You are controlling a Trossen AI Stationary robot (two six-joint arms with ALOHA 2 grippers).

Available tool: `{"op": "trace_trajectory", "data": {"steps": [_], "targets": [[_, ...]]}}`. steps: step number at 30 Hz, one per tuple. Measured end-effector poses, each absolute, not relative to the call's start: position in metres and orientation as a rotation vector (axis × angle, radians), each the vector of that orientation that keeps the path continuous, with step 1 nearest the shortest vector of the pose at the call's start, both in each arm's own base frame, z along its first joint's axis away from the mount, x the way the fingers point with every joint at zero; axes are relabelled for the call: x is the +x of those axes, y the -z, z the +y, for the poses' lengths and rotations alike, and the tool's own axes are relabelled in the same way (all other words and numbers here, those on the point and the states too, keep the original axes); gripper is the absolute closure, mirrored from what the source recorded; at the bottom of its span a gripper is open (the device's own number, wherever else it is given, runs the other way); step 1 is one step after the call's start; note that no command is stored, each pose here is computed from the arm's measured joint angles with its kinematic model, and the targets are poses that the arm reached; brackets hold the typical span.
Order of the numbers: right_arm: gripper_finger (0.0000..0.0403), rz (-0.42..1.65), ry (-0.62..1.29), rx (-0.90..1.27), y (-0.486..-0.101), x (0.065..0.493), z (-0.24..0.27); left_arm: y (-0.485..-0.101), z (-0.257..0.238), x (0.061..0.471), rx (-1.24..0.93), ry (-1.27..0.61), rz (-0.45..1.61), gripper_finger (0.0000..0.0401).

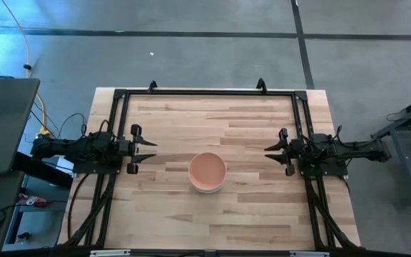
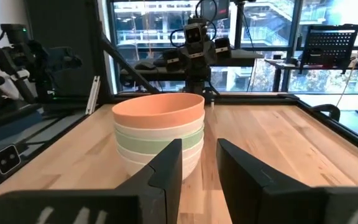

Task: Nest bowls inside each other
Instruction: Return to Home Position

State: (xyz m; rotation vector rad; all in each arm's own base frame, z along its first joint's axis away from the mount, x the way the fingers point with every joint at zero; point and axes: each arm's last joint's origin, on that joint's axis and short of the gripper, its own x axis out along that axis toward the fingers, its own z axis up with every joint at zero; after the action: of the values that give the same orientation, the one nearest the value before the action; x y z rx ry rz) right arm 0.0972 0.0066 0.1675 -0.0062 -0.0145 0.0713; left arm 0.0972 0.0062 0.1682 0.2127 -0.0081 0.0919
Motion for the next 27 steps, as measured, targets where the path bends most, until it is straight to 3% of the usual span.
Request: {"op": "trace_trajectory", "data": {"steps": [10, 27], "targets": [[0.0311, -0.032, -0.22, -0.002, -0.1691, 0.0965, 0.0109, -0.1682, 0.0062, 0.0972, 0.213, -0.092, -0.008, 0.0245], [0.0311, -0.019, -0.123, -0.026, -0.1681, 0.0969, 0.0081, -0.1682, 0.0062, 0.0972, 0.213, -0.091, -0.008, 0.0245]]}}
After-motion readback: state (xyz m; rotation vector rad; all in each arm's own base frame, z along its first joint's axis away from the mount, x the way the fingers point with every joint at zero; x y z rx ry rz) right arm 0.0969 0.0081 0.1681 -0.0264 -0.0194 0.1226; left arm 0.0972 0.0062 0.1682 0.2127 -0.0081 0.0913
